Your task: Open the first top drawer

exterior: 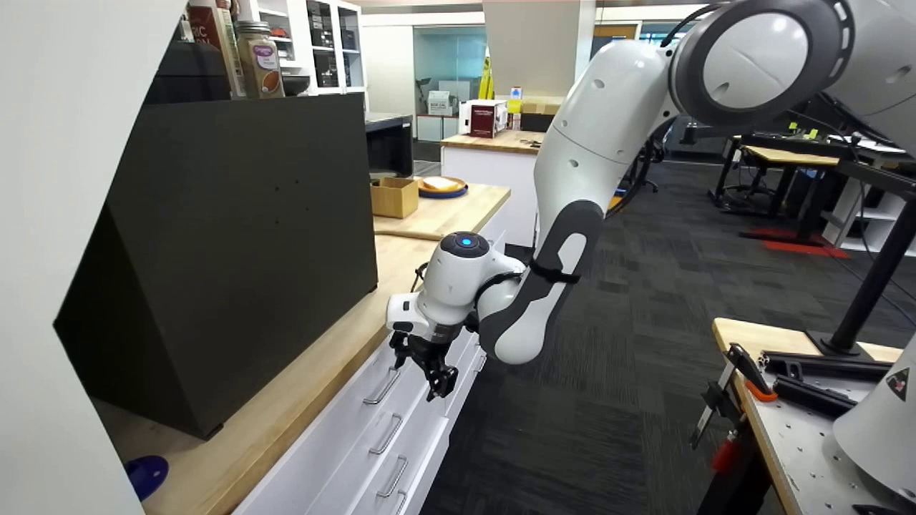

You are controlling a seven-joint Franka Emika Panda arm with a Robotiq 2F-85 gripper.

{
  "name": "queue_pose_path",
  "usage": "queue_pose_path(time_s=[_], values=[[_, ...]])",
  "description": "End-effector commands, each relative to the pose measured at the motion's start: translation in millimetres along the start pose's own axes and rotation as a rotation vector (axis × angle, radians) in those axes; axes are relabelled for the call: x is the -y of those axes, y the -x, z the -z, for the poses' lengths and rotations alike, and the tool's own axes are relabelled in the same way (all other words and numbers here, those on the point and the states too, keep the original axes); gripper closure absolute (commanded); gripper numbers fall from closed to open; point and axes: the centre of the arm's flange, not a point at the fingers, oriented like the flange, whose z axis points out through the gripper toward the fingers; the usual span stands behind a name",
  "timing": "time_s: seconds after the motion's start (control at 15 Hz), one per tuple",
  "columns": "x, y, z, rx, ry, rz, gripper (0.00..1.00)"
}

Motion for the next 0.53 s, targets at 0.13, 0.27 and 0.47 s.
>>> queue_pose_path(time_s=[0.13, 0.27, 0.47], values=[[-10, 21, -12, -0.059, -0.014, 0.043, 0.00], [-10, 20, -13, -0.087, -0.020, 0.057, 0.00], [-7, 11, -14, -0.133, -0.032, 0.097, 0.00]])
